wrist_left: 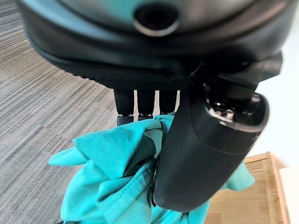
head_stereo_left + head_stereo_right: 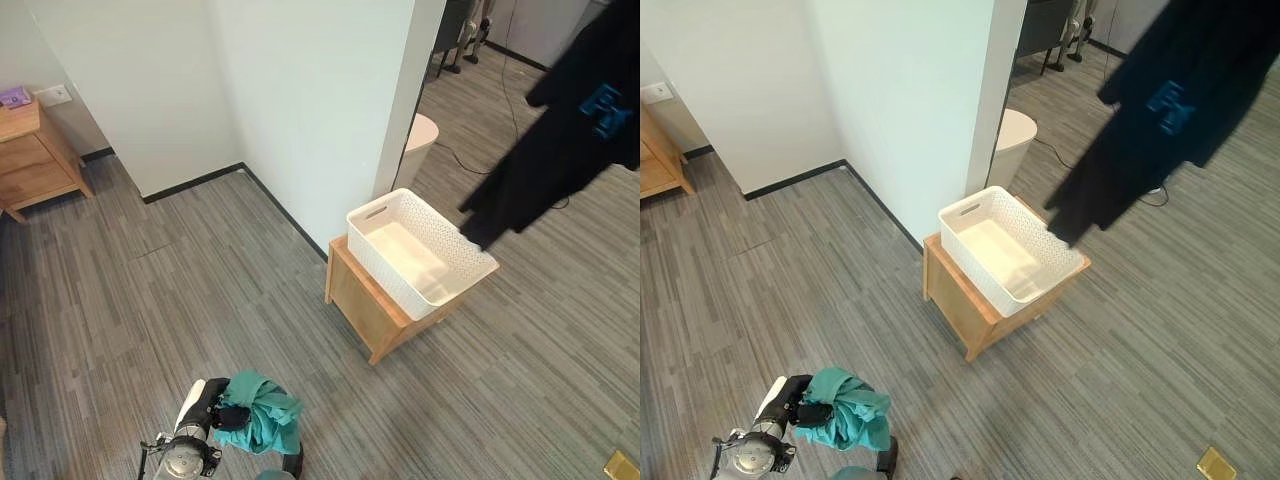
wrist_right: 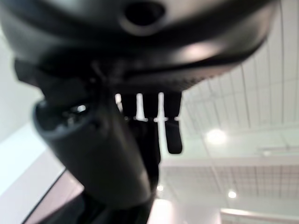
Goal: Pick up bed clothes into laundry basket.
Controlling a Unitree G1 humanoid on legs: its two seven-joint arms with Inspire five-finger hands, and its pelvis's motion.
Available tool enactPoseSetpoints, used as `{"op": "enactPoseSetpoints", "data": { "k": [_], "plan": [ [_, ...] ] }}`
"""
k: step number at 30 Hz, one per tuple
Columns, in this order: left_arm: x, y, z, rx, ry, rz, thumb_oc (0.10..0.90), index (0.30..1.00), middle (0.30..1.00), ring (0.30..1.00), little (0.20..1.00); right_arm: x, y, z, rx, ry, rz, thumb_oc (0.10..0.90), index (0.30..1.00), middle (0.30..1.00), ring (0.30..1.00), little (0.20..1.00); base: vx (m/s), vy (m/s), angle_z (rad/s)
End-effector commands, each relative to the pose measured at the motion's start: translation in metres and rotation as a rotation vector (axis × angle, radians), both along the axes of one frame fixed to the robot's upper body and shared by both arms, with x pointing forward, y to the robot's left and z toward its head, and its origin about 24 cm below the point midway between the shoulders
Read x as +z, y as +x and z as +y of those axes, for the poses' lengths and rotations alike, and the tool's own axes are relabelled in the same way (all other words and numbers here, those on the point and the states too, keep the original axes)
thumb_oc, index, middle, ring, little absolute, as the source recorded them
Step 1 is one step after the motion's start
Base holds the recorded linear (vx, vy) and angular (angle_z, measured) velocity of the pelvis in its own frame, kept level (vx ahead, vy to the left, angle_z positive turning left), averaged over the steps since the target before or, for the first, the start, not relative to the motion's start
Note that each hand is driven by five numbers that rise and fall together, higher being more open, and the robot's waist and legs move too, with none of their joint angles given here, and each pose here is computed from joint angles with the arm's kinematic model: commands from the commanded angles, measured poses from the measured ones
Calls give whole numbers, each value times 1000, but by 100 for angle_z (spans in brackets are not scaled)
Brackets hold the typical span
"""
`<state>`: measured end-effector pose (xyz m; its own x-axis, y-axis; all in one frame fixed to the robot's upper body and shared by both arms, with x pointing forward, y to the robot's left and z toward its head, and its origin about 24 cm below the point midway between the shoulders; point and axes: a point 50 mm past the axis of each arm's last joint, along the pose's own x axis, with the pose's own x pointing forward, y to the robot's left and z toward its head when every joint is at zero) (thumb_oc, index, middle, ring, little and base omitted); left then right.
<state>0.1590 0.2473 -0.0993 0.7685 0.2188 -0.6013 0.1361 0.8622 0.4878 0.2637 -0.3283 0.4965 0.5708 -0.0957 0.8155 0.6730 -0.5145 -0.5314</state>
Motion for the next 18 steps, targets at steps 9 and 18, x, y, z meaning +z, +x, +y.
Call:
{"op": "enactPoseSetpoints", "data": {
  "k": [9,18],
  "plan": [
    [25,37,4,-7,24,-180,400,300,300,300,300,23,-26,-5,-45,15,-179,400,300,300,300,300,9,26,-9],
    [15,29,9,57,27,-138,400,300,300,300,300,26,-9,19,64,23,-198,400,300,300,300,300,37,33,-11]
  ]
}}
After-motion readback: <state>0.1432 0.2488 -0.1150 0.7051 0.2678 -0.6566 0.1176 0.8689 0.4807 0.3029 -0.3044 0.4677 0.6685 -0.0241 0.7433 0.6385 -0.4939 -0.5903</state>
